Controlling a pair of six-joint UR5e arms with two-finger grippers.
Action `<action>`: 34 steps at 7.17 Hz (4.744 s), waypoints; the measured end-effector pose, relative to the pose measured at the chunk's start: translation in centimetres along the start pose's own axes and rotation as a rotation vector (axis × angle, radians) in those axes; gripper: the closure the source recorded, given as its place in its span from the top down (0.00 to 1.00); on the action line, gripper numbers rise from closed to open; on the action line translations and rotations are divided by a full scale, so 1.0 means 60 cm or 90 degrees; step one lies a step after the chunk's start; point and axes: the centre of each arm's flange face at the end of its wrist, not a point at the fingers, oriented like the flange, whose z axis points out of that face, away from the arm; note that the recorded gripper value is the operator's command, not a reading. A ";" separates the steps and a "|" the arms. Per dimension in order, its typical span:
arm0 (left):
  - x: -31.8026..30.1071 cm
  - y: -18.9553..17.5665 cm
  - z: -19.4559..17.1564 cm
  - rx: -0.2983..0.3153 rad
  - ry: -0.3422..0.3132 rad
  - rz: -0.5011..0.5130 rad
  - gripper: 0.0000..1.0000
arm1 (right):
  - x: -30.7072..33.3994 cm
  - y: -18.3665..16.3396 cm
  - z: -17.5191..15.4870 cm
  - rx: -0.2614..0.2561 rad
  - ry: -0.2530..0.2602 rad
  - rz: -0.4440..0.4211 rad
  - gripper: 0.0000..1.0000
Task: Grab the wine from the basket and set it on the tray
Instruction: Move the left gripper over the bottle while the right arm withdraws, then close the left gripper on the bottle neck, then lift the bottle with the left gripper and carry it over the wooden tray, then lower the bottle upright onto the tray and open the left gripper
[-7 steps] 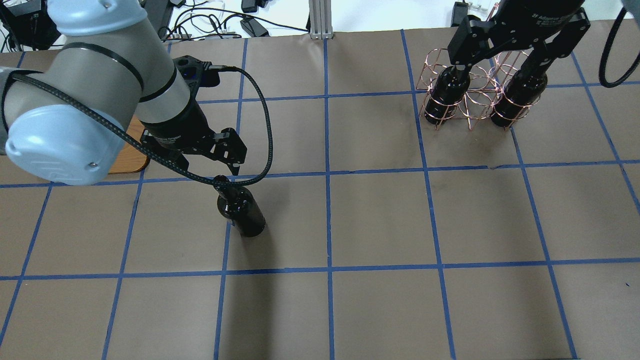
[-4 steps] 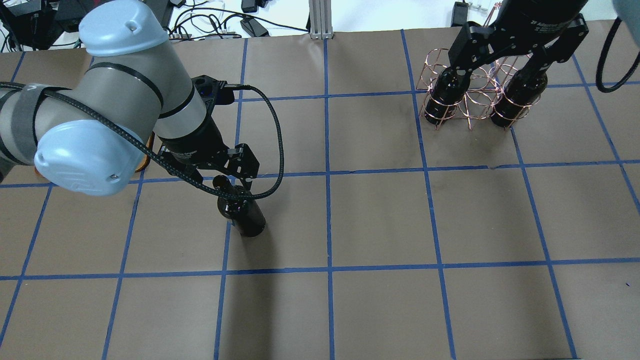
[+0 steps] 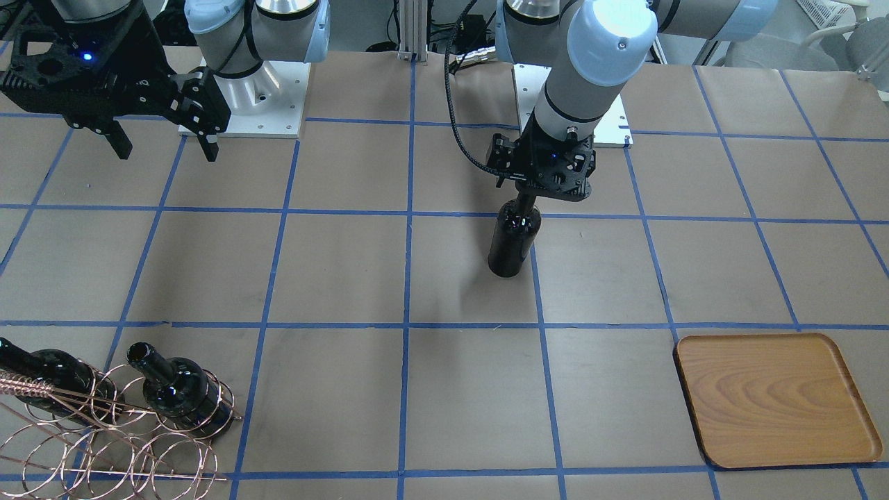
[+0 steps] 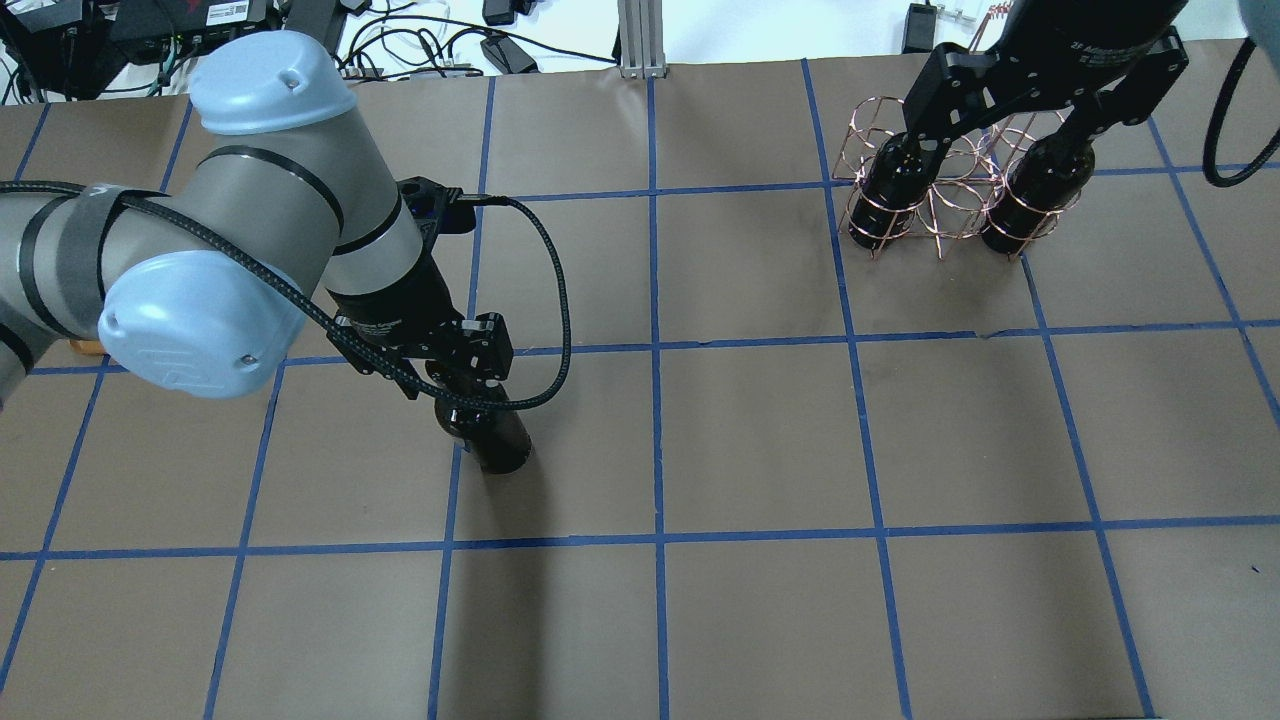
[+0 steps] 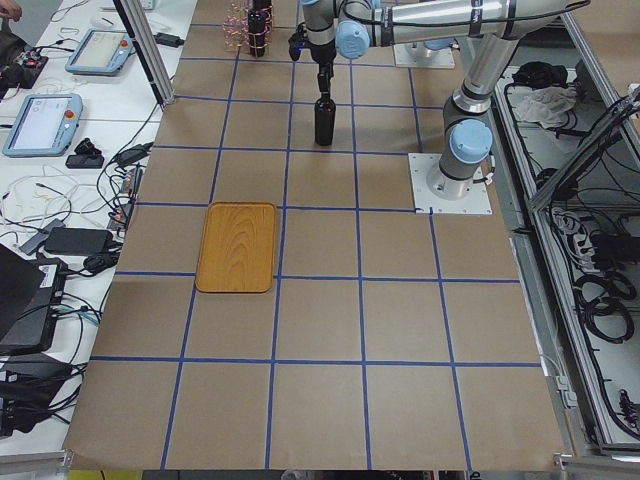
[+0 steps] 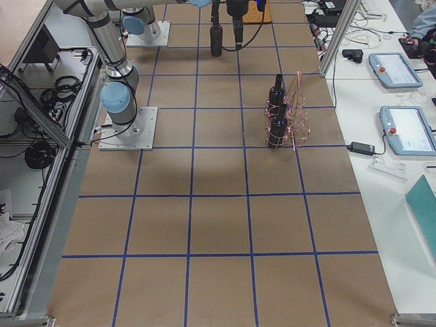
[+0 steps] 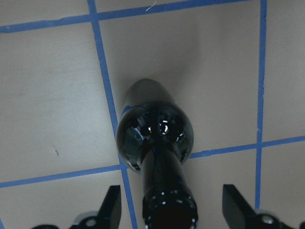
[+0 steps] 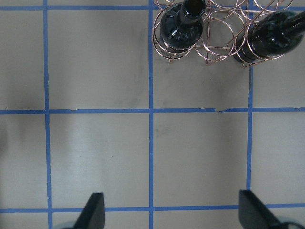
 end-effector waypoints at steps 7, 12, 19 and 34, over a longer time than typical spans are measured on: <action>-0.004 -0.008 -0.005 -0.030 0.002 -0.034 0.00 | -0.033 0.005 -0.038 0.030 -0.002 0.001 1.00; -0.004 -0.011 -0.029 -0.033 -0.002 -0.037 0.99 | -0.056 0.007 -0.034 0.027 0.000 -0.005 1.00; -0.005 -0.031 -0.005 -0.048 0.007 -0.040 0.00 | -0.056 0.007 -0.035 0.028 0.002 -0.006 1.00; -0.580 -0.212 -0.215 0.041 -0.086 0.033 0.00 | -0.055 0.009 -0.034 0.024 0.003 -0.006 1.00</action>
